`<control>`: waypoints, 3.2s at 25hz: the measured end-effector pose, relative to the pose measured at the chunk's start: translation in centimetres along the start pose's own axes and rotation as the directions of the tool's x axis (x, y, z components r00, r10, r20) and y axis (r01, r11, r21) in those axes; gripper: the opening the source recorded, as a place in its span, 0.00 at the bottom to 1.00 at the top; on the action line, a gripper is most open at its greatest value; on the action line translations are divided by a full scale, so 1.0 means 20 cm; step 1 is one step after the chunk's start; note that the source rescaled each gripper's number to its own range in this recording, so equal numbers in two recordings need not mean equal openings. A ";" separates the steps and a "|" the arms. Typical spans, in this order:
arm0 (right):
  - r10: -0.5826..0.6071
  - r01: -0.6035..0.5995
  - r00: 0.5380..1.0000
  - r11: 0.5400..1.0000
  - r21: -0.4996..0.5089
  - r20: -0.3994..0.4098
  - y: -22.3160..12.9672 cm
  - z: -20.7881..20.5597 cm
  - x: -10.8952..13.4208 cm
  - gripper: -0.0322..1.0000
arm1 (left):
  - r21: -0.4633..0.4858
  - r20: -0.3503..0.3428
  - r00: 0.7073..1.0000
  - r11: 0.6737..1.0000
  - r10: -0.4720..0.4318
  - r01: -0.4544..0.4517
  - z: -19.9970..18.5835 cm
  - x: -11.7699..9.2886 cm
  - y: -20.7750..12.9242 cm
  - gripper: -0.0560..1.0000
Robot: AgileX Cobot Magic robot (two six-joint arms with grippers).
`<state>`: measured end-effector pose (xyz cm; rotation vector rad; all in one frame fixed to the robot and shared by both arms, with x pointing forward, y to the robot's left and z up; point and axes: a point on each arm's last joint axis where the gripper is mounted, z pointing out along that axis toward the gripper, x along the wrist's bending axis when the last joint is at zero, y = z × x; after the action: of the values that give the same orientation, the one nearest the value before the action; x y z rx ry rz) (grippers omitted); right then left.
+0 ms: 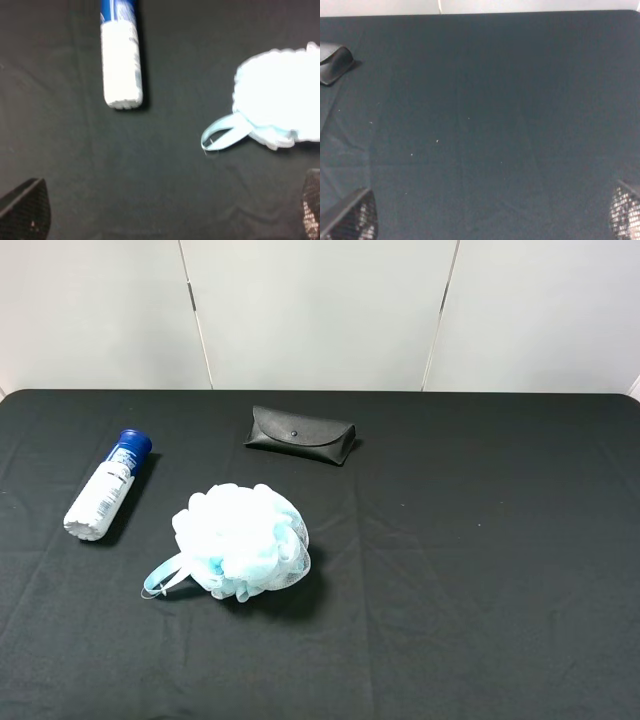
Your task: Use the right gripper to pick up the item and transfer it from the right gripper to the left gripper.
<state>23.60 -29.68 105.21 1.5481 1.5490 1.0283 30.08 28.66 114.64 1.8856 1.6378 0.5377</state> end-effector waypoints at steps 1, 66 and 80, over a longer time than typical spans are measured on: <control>0.000 0.000 1.000 1.000 0.000 0.000 0.00 0.00 0.00 1.00 | -0.039 -0.007 1.000 0.999 0.006 -0.006 -0.04 0.00 -0.03 1.00; 0.000 0.000 1.000 1.000 0.000 0.000 0.00 0.00 0.00 1.00 | -0.239 -0.118 0.991 0.970 -0.065 0.035 0.16 0.05 -0.63 1.00; 0.000 0.000 1.000 1.000 0.000 0.000 0.00 0.00 0.00 1.00 | -0.239 -0.118 0.991 0.970 -0.065 0.035 0.16 0.05 -0.63 1.00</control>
<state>23.60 -29.68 105.21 1.5481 1.5490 1.0283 22.72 30.05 103.94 1.6606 1.6152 0.8065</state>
